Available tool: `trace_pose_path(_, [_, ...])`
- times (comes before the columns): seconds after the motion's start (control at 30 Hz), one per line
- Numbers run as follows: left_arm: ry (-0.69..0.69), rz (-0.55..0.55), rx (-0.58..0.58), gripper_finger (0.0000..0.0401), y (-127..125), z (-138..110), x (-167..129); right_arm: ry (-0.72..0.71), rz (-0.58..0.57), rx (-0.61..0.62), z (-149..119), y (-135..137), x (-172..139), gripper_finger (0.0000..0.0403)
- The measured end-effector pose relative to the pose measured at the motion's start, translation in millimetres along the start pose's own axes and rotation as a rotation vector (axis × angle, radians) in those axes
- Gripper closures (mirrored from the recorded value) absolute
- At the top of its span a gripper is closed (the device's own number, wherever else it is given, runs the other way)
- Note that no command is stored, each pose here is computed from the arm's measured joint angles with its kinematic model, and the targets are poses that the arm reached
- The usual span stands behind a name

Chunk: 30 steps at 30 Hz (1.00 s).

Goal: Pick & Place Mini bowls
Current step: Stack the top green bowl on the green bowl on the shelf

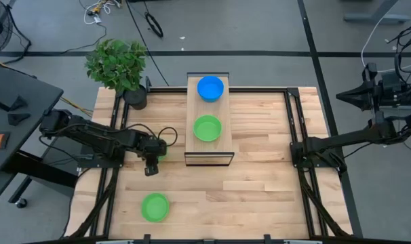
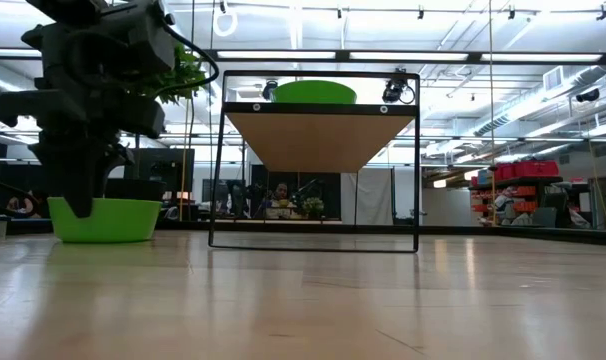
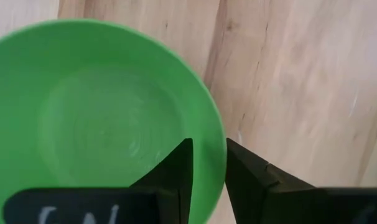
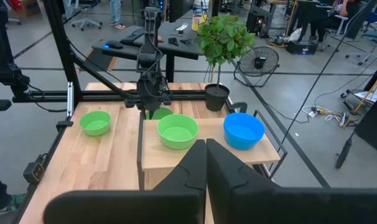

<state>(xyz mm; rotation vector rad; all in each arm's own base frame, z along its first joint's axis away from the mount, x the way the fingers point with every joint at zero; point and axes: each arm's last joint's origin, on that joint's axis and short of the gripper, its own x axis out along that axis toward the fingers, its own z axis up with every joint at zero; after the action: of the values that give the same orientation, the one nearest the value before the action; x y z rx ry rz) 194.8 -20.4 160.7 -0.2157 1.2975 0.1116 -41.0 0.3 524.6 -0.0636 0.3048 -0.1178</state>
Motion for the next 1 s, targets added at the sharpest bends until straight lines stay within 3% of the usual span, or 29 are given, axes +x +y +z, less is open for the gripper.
trace_pose_path(0.8, [-0.03,0.026,0.03,0.0316,-1.0,5.8,-10.0,0.0,0.0,0.0,0.0,0.0,0.0,0.0396])
trace_pose_path(1.0, [-0.023,0.011,0.045,0.036,-1.4,5.5,-9.9,0.0,0.0,0.0,0.0,0.0,-0.1,0.0396])
